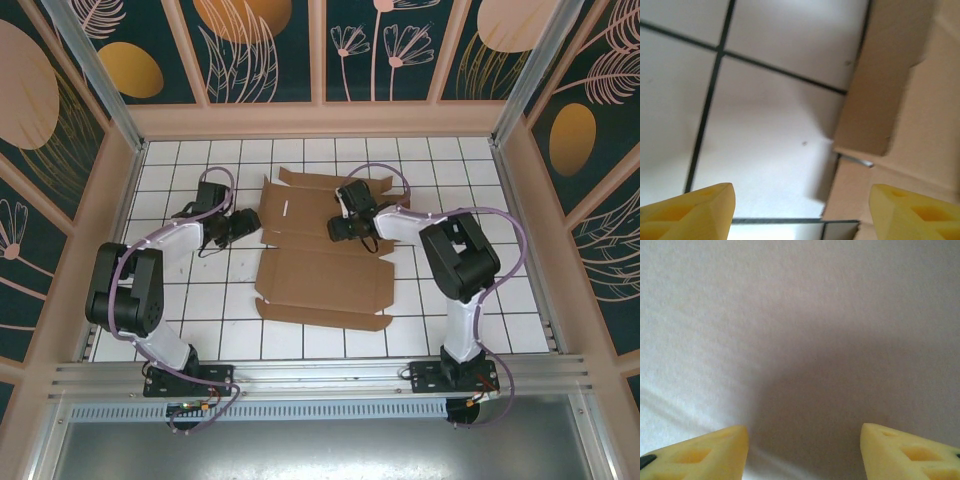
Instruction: Fold the paper box
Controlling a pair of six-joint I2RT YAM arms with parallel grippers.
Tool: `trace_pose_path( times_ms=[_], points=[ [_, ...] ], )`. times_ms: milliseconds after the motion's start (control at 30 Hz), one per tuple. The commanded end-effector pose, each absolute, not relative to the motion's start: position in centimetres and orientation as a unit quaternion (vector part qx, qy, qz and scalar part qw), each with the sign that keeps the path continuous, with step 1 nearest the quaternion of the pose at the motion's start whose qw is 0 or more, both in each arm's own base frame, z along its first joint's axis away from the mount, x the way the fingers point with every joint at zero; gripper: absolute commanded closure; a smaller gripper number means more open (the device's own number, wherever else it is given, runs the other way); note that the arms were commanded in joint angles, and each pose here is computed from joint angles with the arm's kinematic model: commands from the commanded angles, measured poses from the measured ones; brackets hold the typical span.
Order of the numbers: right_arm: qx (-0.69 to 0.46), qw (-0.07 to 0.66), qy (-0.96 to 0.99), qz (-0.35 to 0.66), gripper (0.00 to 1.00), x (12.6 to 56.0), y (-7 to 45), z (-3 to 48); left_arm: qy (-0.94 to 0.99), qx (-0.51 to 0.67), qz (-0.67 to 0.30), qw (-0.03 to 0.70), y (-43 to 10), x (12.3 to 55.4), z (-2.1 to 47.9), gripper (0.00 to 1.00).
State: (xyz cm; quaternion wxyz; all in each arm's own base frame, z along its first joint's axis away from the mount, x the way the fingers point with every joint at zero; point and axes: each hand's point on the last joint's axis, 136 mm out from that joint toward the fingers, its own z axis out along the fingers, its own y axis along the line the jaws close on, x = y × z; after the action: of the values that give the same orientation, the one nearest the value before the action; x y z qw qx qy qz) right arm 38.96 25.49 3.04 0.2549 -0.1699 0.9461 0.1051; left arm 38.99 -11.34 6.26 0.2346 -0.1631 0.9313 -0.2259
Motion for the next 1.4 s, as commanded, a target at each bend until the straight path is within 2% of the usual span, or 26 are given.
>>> trace_pose_path(
  times_ms=[0,133,367,533,833,1133,1367],
  points=[
    [-0.161,0.237,0.952,0.107,0.38,37.1,24.9,4.2,0.909,-0.135,-0.305,0.25,-13.8,40.0,7.9,0.3],
    [-0.156,0.222,0.957,0.105,0.41,35.5,24.3,3.1,0.908,-0.114,-0.333,0.229,-14.9,39.4,7.0,0.32],
    [-0.146,0.2,0.967,0.054,0.47,33.4,22.6,0.8,0.92,-0.123,-0.306,0.21,-14.2,38.7,5.4,0.34],
    [-0.156,0.185,0.969,0.04,0.54,33.0,22.2,-1.0,0.916,-0.131,-0.334,0.181,-15.2,37.5,4.0,0.35],
    [-0.168,0.175,0.969,0.033,0.55,33.4,22.5,-2.5,0.917,-0.111,-0.352,0.148,-17.3,36.7,2.4,0.36],
    [-0.176,0.174,0.968,0.038,0.56,33.4,22.8,-2.6,0.895,-0.074,-0.389,0.202,-18.7,39.0,6.4,0.4],
    [-0.178,0.172,0.968,0.039,0.57,33.3,22.8,-2.6,0.889,-0.057,-0.409,0.199,-20.0,39.1,7.0,0.42]
  ],
)
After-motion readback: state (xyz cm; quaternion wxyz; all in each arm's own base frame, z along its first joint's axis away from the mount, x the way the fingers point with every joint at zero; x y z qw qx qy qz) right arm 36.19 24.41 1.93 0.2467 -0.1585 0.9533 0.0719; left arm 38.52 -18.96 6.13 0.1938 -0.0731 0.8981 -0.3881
